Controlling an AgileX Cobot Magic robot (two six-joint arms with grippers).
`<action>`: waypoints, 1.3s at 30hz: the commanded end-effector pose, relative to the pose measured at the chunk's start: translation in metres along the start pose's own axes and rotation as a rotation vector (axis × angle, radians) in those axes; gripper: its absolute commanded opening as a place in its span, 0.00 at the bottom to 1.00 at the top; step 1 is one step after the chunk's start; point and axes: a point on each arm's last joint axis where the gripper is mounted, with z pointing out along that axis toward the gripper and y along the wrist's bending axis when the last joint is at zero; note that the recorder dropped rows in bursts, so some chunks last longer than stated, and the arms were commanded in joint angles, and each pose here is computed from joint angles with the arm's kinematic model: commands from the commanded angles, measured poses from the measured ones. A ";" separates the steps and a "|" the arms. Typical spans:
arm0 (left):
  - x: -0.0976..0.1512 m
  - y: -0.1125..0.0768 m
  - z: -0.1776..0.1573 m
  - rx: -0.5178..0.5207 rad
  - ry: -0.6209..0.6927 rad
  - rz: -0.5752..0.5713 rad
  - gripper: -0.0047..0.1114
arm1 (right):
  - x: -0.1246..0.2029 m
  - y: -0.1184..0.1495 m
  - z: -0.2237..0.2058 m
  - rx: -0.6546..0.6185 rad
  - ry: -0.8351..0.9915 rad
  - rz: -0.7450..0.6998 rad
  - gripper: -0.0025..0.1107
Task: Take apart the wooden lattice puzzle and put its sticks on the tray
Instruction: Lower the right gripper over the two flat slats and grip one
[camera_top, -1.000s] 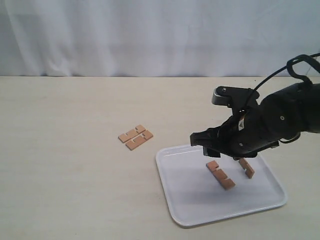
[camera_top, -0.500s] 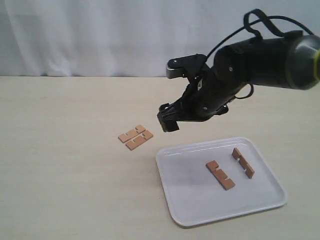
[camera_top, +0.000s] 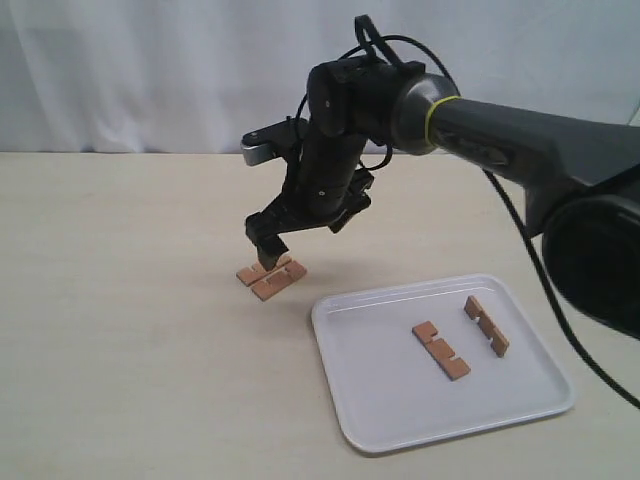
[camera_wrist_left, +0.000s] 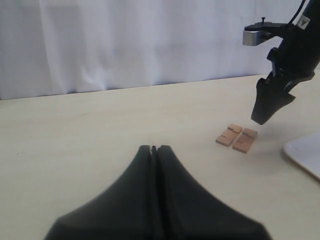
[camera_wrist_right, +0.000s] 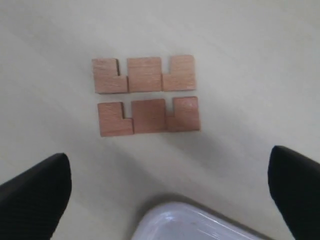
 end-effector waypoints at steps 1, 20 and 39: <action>0.000 0.000 0.000 0.002 -0.009 -0.004 0.04 | -0.004 0.007 0.018 -0.030 0.058 -0.030 0.98; 0.000 0.000 0.000 0.002 -0.009 -0.004 0.04 | -0.013 0.022 0.053 0.042 -0.032 0.048 0.98; 0.000 0.000 0.000 0.002 -0.009 -0.004 0.04 | -0.002 0.017 0.076 0.086 0.066 0.001 0.98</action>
